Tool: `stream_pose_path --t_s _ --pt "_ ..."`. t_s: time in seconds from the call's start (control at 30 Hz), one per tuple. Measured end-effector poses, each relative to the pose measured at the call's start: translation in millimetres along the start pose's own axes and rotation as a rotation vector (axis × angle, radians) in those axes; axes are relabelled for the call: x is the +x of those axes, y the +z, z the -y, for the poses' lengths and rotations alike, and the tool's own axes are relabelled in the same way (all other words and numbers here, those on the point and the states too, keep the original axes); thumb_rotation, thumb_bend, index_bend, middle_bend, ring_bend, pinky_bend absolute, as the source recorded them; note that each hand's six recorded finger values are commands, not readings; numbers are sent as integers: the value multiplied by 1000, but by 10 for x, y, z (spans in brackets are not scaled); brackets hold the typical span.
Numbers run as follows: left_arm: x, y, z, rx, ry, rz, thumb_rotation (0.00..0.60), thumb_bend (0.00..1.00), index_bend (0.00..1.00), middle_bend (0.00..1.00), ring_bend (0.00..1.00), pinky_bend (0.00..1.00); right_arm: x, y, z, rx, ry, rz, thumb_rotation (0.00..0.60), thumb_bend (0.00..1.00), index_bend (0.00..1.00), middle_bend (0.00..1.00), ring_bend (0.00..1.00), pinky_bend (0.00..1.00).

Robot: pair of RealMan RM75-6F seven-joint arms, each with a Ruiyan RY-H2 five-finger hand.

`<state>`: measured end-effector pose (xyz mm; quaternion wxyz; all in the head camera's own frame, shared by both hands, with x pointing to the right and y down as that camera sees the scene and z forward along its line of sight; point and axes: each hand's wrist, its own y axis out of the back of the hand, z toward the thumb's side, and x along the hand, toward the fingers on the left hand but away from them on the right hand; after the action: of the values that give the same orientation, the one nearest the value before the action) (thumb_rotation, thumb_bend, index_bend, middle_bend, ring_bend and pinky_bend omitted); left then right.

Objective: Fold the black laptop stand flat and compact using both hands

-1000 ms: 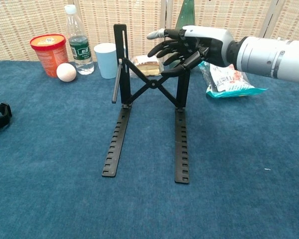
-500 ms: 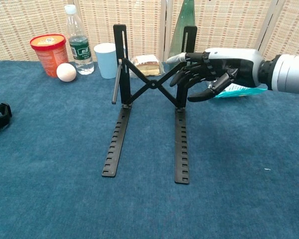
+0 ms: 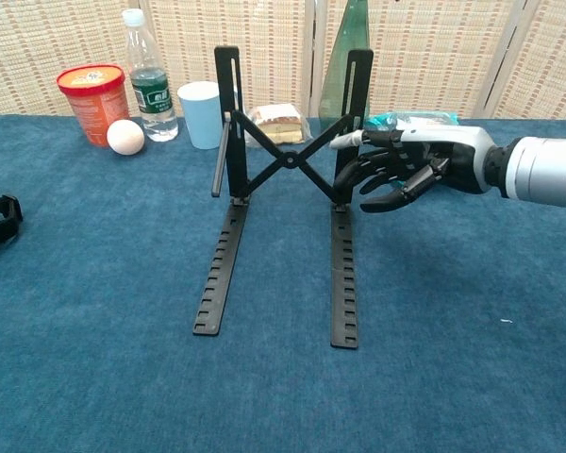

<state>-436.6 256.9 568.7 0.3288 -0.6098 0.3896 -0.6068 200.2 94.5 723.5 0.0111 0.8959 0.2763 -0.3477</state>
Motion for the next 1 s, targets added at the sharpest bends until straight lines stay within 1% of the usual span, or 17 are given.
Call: stream_pose_path --t_s 0.37,1.0 --pt "35 28 21 2 -7 11 600 272 152 124 61 0 -63 -120 21 -48 7 36 600 150 107 317 196 189" --pt "23 -9 38 -1 -9 0 600 272 152 124 61 0 -181 -198 -16 -63 -9 69 600 150 107 317 196 189"
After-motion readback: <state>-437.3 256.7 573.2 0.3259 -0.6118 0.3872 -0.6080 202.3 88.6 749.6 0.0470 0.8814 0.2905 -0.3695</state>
